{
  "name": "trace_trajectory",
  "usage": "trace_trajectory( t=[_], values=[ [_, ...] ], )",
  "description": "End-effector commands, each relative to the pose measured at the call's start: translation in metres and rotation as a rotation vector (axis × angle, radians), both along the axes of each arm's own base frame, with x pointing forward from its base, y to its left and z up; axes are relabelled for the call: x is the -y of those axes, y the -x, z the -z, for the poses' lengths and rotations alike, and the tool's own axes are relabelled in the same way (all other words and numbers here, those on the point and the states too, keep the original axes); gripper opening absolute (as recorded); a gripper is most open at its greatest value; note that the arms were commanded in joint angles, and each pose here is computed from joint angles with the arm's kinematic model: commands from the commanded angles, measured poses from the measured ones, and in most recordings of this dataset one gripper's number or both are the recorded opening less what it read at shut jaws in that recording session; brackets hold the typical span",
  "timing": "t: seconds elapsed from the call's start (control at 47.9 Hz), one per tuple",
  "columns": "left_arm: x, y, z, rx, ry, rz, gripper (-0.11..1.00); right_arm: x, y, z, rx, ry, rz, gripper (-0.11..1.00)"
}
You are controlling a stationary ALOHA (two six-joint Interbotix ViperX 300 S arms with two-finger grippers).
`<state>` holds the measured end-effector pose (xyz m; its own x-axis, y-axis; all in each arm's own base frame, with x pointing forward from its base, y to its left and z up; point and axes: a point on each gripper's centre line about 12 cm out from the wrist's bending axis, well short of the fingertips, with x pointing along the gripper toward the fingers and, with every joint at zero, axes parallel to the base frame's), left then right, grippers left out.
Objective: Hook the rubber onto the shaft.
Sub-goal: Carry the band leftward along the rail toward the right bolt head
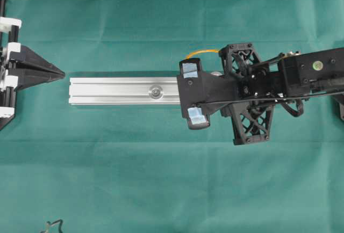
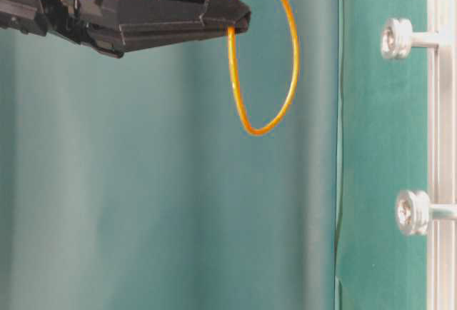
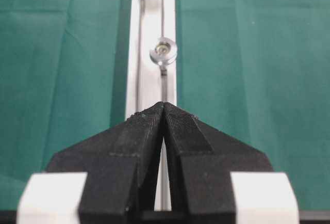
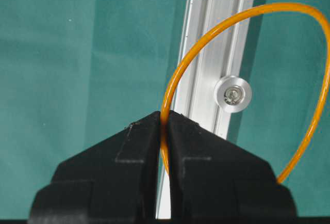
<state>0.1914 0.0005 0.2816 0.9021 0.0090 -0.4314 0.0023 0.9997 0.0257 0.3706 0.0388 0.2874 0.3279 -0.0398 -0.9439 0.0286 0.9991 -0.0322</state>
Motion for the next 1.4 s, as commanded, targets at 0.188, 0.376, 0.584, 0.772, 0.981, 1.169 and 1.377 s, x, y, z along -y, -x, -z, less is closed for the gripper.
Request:
trace_trajectory(
  t=[0.188,0.376,0.584,0.772,0.981,1.169,1.377],
  values=[
    [0.000,-0.003,-0.013,0.031,0.002,0.002,0.00,0.001,-0.002,-0.014,0.043,-0.004,0.004,0.07],
    [0.000,-0.003,-0.012,0.029,0.000,0.002,0.00,0.001,-0.002,-0.013,0.042,-0.003,0.004,0.07],
    [0.000,-0.003,-0.012,0.029,0.000,0.002,0.00,0.001,-0.001,-0.013,0.042,-0.003,0.004,0.07],
    [0.000,-0.003,-0.012,0.029,0.000,0.002,0.00,0.001,-0.001,-0.012,0.039,-0.003,0.004,0.07],
    [0.000,-0.003,-0.012,0.029,0.000,0.002,0.00,0.001,0.001,0.000,0.028,-0.003,0.005,0.07],
    [0.000,-0.003,-0.012,0.031,0.002,0.002,0.00,0.001,0.003,0.018,0.028,-0.005,0.001,0.07],
    [0.000,-0.003,-0.012,0.029,0.002,0.002,0.00,0.001,0.006,0.035,0.030,-0.008,-0.004,0.07]
  ],
)
